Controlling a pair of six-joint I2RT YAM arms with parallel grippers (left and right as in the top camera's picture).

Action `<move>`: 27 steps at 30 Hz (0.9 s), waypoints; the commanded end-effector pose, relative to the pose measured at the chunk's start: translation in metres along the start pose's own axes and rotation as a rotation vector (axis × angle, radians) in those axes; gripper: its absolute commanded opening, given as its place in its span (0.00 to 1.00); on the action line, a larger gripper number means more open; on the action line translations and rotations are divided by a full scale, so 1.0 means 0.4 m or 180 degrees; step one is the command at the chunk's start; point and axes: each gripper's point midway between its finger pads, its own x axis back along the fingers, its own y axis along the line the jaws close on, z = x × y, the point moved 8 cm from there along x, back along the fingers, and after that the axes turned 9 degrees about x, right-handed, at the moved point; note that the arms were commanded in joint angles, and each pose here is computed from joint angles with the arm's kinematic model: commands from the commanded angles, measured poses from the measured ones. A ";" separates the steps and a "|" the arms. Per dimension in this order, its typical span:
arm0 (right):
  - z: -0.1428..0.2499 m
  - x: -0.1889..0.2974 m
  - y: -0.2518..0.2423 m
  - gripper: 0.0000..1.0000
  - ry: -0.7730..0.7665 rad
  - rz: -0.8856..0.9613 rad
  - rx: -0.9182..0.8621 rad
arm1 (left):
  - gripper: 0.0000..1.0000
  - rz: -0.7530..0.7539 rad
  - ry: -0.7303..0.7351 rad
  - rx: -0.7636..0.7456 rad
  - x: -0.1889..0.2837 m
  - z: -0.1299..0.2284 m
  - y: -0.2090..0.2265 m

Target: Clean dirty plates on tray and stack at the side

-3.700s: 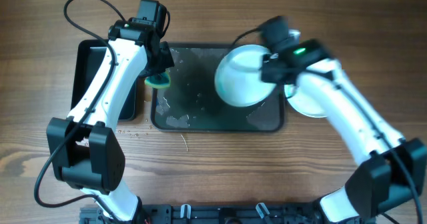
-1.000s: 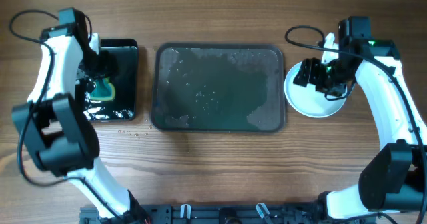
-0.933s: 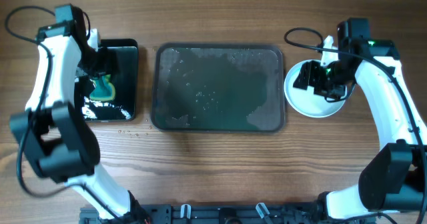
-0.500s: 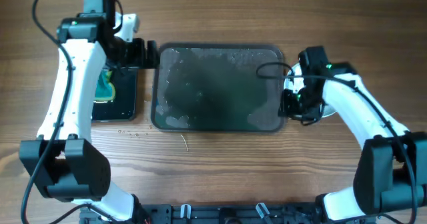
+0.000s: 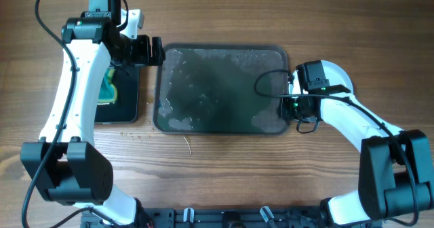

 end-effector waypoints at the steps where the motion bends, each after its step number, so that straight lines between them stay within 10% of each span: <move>1: 0.007 -0.008 -0.004 0.43 -0.0079 0.0043 0.0103 | 1.00 -0.0002 -0.0026 0.0037 0.002 -0.005 -0.001; 27: -0.035 -0.019 0.068 0.43 -0.0448 -0.0373 0.0519 | 1.00 -0.0002 -0.0026 0.0037 0.002 -0.005 -0.001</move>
